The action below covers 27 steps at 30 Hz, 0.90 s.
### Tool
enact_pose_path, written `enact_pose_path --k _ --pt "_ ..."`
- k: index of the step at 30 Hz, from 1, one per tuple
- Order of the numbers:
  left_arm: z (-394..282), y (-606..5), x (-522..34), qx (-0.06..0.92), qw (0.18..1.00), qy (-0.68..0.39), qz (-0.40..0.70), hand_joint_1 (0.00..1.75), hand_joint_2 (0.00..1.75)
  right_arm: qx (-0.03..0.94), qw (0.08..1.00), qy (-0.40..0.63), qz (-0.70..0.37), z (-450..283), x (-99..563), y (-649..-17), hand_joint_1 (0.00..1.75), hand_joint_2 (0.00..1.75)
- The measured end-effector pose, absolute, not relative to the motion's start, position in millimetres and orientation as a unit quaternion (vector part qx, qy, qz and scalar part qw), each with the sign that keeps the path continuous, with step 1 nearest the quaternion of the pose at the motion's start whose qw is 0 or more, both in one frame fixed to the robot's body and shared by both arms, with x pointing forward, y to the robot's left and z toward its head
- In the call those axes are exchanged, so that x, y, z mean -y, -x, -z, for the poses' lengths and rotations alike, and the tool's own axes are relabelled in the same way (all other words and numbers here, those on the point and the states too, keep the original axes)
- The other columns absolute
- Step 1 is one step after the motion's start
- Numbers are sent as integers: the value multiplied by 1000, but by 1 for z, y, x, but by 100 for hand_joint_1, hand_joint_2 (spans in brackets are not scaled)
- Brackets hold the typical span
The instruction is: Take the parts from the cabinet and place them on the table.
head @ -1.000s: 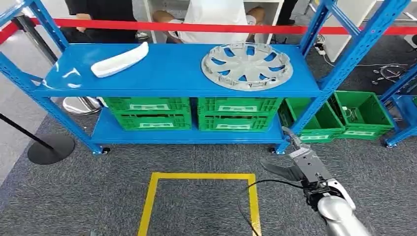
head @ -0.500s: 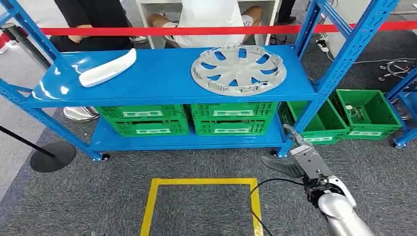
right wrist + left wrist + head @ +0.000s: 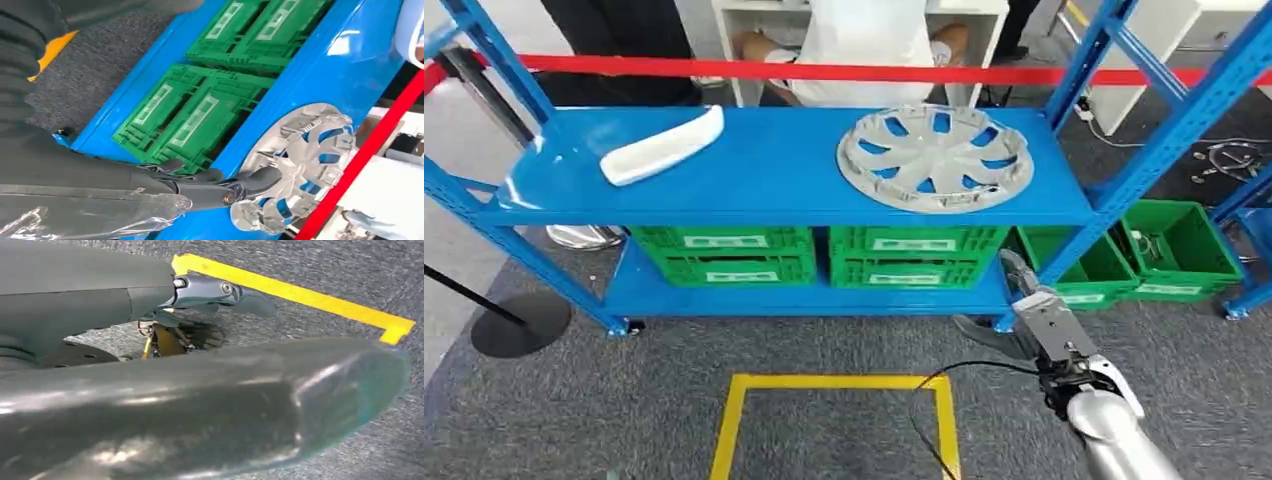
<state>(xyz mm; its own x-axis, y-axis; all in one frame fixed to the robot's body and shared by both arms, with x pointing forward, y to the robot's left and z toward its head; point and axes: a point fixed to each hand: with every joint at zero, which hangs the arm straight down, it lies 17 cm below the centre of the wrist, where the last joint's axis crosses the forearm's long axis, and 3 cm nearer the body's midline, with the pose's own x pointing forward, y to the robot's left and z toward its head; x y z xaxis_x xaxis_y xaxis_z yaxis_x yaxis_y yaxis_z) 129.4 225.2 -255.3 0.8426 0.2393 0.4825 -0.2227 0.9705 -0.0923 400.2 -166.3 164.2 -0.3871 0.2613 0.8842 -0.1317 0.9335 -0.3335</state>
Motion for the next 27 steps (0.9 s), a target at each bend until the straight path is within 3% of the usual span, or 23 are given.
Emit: enact_pose_path --k 27 --pt "254 -132 -224 255 959 17 -120 0 0 816 552 25 -170 -164 165 -398 0 0"
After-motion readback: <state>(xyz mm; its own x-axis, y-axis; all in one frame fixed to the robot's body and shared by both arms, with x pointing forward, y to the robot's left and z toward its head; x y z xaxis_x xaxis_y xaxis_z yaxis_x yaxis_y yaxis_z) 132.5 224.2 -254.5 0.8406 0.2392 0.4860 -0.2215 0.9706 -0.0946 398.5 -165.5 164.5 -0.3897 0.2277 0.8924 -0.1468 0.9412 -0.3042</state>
